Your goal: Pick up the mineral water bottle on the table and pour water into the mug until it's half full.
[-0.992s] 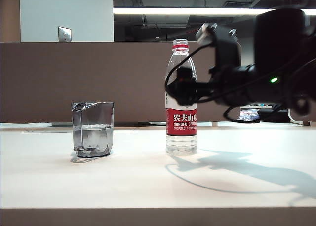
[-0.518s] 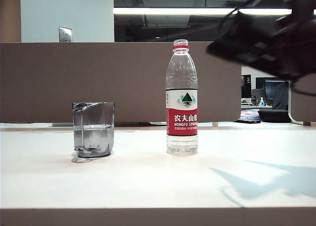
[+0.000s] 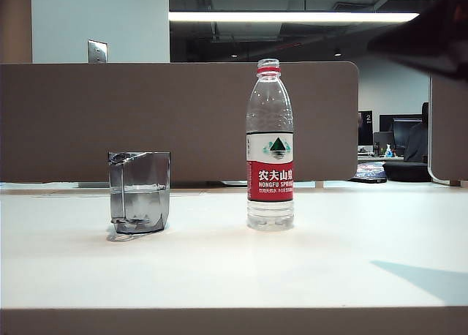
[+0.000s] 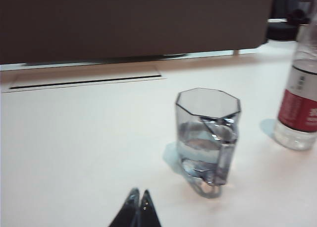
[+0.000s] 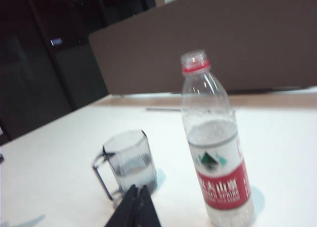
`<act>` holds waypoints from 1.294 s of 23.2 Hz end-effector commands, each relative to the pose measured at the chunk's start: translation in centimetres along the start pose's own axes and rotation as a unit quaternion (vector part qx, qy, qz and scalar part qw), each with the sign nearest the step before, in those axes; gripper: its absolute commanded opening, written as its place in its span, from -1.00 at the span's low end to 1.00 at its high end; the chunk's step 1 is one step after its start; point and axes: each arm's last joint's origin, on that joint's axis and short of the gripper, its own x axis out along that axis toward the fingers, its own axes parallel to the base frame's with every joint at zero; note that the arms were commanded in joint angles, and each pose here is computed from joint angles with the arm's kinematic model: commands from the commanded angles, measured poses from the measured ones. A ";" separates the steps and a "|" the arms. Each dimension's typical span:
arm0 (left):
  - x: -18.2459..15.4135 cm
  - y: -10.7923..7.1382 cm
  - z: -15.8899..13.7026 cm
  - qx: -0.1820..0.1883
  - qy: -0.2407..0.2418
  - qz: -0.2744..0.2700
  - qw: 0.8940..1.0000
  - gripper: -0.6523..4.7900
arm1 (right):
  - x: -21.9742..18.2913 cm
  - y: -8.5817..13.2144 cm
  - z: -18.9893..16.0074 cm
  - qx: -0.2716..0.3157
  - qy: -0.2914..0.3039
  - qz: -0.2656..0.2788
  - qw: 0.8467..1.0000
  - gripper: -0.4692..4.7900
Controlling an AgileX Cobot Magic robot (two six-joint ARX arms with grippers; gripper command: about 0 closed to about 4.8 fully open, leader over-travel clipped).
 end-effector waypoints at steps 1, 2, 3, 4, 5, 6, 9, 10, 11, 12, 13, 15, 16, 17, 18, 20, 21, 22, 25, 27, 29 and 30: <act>-0.1 0.8 0.2 0.000 -0.005 0.042 0.999 -0.78 | -0.3 0.1 0.7 0.000 -0.018 -0.011 1.000 -0.85; -0.1 1.0 0.2 0.000 -0.005 0.053 0.999 -0.78 | -0.4 0.1 0.8 0.000 -0.021 -0.026 0.999 -0.85; -0.1 1.3 0.2 -0.001 -0.005 0.064 0.998 -0.78 | -0.5 0.0 0.8 0.001 -0.023 -0.041 0.999 -0.85; -0.1 1.5 0.2 -0.001 -0.004 0.076 0.997 -0.78 | -0.7 0.0 0.9 0.001 -0.026 -0.063 0.998 -0.85; -0.2 1.6 0.2 -0.001 -0.004 0.084 0.996 -0.78 | -0.8 -0.1 1.0 0.002 -0.029 -0.080 0.996 -0.85; -0.2 1.8 0.2 -0.001 -0.004 0.093 0.996 -0.78 | -1.1 -0.2 1.1 0.002 -0.033 -0.107 0.994 -0.85; -0.2 1.7 0.2 -0.001 -0.004 0.089 0.996 -0.78 | -1.6 -0.4 0.9 -0.006 -0.019 -0.152 0.988 -0.85; -0.2 1.7 0.2 -0.001 -0.004 0.090 0.996 -0.78 | -1.7 -0.4 0.9 -0.009 -0.015 -0.162 0.987 -0.85; -0.2 1.7 0.2 -0.001 -0.004 0.090 0.996 -0.78 | -1.9 -0.5 0.8 -0.009 -0.012 -0.171 0.985 -0.85; -0.2 1.7 0.2 -0.001 -0.004 0.090 0.996 -0.78 | -2.0 -0.5 0.8 -0.010 -0.010 -0.180 0.984 -0.85; -0.2 1.7 0.2 -0.001 -0.004 0.090 0.996 -0.78 | -2.2 -0.6 0.8 -0.010 -0.006 -0.189 0.982 -0.85; -0.2 1.7 0.2 -0.001 -0.004 0.090 0.996 -0.78 | -2.3 -0.6 0.7 -0.010 -0.004 -0.192 0.981 -0.85; -0.2 1.7 0.2 -0.001 -0.004 0.090 0.996 -0.78 | -2.3 -0.6 0.6 -0.011 0.001 -0.200 0.980 -0.84; -0.2 1.7 0.2 -0.001 -0.004 0.090 0.996 -0.78 | -2.3 -0.6 0.6 -0.011 0.003 -0.200 0.980 -0.84; -0.2 1.7 0.2 -0.001 -0.004 0.090 0.996 -0.78 | -2.3 -0.6 0.5 -0.008 0.005 -0.199 0.980 -0.84; -0.2 1.7 0.2 -0.001 -0.004 0.090 0.996 -0.78 | -2.3 -0.6 0.5 -0.009 0.007 -0.200 0.980 -0.84; -0.2 1.7 0.2 -0.001 -0.004 0.090 0.996 -0.78 | -2.3 -0.6 0.5 -0.009 0.007 -0.200 0.980 -0.84; -0.2 1.7 0.2 -0.001 -0.004 0.090 0.996 -0.78 | -2.3 -0.6 0.5 -0.009 0.008 -0.200 0.980 -0.84; -0.2 1.7 0.2 -0.001 -0.004 0.090 0.996 -0.78 | -2.3 -0.7 0.4 -0.009 0.014 -0.202 0.979 -0.84; -0.2 1.7 0.2 -0.001 -0.004 0.090 0.996 -0.78 | -2.4 -0.7 0.3 -0.009 0.017 -0.203 0.979 -0.84; -0.2 1.7 0.2 -0.001 -0.004 0.090 0.996 -0.78 | -2.4 -0.7 0.3 -0.009 0.018 -0.203 0.979 -0.84; -0.2 1.7 0.2 -0.001 -0.004 0.090 0.996 -0.78 | -2.4 -0.7 0.3 -0.009 0.018 -0.203 0.979 -0.84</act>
